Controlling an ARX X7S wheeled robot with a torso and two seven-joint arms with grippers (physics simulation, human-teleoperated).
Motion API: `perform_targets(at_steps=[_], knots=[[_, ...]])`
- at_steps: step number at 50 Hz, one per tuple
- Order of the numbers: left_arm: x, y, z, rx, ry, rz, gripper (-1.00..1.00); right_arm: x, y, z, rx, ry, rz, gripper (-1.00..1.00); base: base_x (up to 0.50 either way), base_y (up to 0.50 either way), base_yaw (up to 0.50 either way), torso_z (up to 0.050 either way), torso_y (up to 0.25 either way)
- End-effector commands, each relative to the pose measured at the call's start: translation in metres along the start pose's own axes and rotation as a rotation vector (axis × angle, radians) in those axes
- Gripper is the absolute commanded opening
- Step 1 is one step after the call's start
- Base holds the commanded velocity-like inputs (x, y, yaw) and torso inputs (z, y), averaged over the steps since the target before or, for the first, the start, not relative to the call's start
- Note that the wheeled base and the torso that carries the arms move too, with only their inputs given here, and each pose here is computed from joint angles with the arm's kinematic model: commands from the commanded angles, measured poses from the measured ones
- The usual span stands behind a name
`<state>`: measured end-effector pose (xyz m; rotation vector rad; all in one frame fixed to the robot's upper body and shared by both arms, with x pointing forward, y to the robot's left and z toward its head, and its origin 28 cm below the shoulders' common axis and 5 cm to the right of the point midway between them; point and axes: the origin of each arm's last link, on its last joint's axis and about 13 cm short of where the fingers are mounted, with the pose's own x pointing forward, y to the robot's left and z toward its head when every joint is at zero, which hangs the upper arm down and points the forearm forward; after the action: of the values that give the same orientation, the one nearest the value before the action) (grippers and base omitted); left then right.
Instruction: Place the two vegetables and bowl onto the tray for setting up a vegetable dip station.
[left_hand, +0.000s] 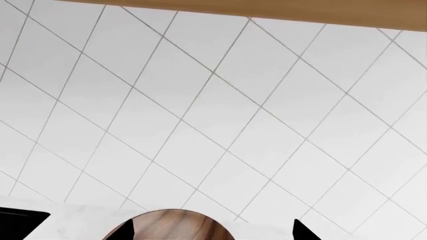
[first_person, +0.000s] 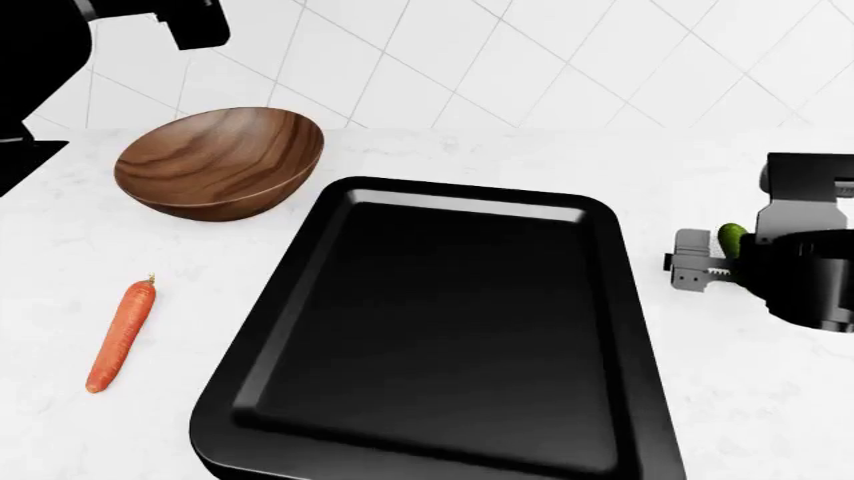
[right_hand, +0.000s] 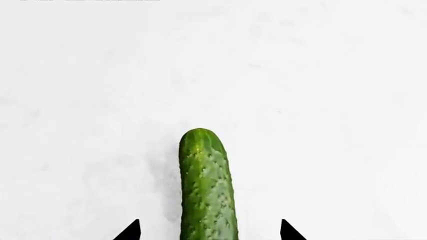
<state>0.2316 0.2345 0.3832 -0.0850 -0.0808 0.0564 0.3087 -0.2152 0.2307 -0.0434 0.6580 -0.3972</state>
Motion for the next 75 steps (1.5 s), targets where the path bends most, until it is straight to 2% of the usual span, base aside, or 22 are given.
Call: perform_targets(at_steps=[1, 6, 7, 24, 42, 53, 60, 64, 75], knots=[[0.000, 0.000, 0.000, 0.002, -0.001, -0.001, 1.00, 0.008, -0.002, -0.014, -0.026, 0.049, -0.027, 1.00, 0.00, 0.00, 0.00, 0.000, 0.000], [0.000, 0.000, 0.000, 0.002, -0.001, -0.001, 1.00, 0.009, -0.001, -0.015, -0.034, 0.052, -0.029, 1.00, 0.00, 0.00, 0.00, 0.000, 0.000], [0.000, 0.000, 0.000, 0.002, -0.001, -0.001, 1.00, 0.009, -0.001, -0.016, -0.029, 0.050, -0.029, -1.00, 0.00, 0.00, 0.00, 0.000, 0.000], [-0.001, 0.000, 0.001, -0.002, -0.002, 0.002, 1.00, -0.007, 0.000, -0.001, -0.065, 0.001, -0.022, -1.00, 0.00, 0.00, 0.00, 0.000, 0.000], [0.000, 0.002, 0.001, -0.007, -0.002, 0.012, 1.00, -0.071, -0.006, 0.049, -0.134, -0.182, 0.049, -1.00, 0.00, 0.00, 0.00, 0.000, 0.000], [0.000, 0.002, 0.000, -0.007, -0.001, 0.010, 1.00, -0.093, 0.013, 0.053, -0.165, -0.224, 0.237, -1.00, 0.00, 0.00, 0.00, 0.000, 0.000], [0.000, 0.002, 0.001, -0.005, -0.001, 0.010, 1.00, -0.103, 0.022, 0.053, -0.167, -0.232, 0.307, -1.00, 0.00, 0.00, 0.00, 0.000, 0.000], [0.000, 0.002, 0.001, -0.004, -0.002, 0.011, 1.00, -0.103, 0.026, 0.050, -0.199, -0.222, 0.304, -1.00, 0.00, 0.00, 0.00, 0.000, 0.000], [0.000, 0.002, 0.001, -0.003, -0.001, 0.010, 1.00, -0.099, 0.036, 0.046, -0.209, -0.212, 0.331, -1.00, 0.00, 0.00, 0.00, 0.000, 0.000]])
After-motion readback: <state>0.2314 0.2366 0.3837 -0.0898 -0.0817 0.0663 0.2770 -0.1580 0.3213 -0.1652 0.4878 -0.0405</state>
